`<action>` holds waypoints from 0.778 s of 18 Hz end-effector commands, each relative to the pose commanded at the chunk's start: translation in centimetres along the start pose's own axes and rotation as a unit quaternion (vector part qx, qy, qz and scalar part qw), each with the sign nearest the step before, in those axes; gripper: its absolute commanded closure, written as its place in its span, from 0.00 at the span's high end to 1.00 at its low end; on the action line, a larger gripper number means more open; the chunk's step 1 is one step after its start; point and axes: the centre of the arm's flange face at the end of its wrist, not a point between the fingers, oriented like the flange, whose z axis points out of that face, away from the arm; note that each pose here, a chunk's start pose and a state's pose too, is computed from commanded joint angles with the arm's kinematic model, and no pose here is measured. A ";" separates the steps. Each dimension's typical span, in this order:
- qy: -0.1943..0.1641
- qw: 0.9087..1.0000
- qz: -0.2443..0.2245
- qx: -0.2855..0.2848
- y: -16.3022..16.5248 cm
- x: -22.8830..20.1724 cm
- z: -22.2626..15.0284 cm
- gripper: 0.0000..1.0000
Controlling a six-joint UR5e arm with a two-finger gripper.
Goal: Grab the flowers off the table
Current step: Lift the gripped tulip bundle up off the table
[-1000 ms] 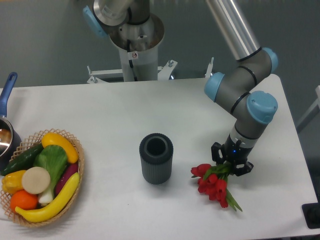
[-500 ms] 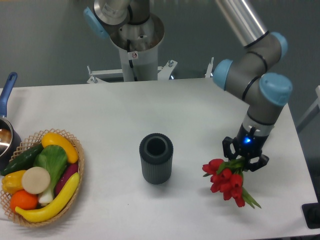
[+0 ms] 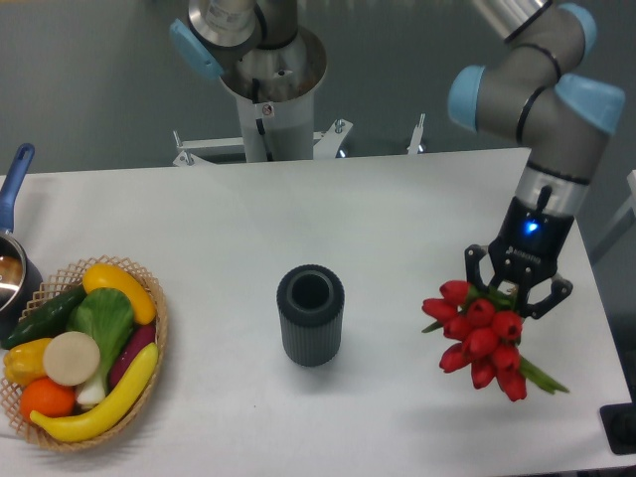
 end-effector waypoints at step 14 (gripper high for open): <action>-0.021 0.995 -0.037 0.085 -0.2 -0.9 -6.2 0.35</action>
